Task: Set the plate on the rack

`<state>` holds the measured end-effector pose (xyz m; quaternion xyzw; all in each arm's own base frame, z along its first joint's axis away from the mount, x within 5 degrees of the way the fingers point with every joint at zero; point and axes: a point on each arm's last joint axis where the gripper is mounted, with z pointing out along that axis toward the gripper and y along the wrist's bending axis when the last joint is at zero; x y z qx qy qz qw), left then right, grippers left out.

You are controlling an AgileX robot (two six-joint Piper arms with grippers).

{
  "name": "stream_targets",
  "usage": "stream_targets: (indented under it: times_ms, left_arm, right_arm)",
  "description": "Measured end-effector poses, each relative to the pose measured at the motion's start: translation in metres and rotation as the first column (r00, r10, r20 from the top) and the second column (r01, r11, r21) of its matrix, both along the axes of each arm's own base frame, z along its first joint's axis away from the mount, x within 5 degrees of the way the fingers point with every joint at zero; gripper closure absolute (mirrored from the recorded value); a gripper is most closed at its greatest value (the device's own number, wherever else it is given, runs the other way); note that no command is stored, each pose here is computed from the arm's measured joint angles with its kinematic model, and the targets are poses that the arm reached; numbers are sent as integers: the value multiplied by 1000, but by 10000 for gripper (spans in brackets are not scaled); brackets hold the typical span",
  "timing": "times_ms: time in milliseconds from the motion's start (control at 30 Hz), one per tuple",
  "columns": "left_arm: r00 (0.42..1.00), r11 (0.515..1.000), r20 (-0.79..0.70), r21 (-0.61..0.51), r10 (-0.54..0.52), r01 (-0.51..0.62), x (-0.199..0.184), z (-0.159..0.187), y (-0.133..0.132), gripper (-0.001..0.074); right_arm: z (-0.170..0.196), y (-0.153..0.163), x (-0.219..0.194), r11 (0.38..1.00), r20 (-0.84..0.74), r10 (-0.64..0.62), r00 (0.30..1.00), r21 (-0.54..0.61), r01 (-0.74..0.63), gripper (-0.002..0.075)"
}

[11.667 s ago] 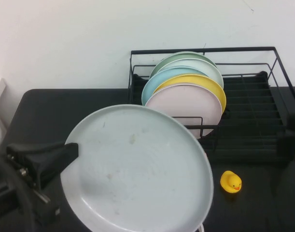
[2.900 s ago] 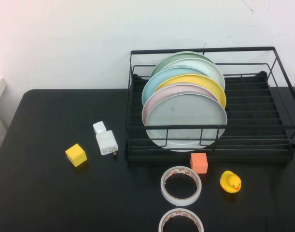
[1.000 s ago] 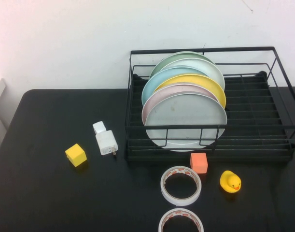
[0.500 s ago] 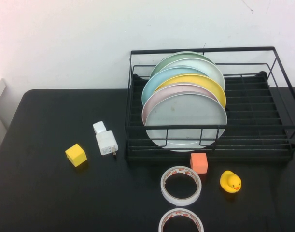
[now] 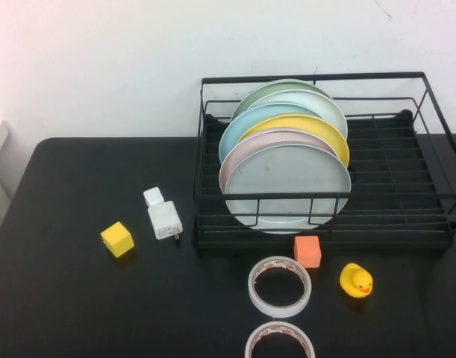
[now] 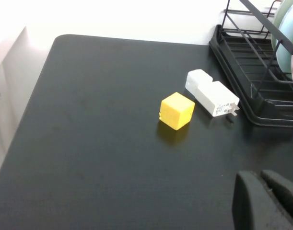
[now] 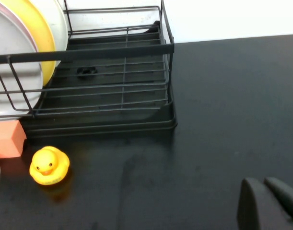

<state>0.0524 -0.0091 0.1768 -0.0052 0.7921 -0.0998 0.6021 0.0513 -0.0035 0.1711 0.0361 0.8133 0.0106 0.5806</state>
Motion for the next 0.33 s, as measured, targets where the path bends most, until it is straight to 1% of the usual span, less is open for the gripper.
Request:
stream_targets:
  times_ms: [333]
  left_arm:
    - [1000, 1000, -3, -2, 1, -1, 0, 0, 0, 736]
  right_arm:
    - [0, 0, 0, 1000, 0, 0, 1000, 0, 0, 728]
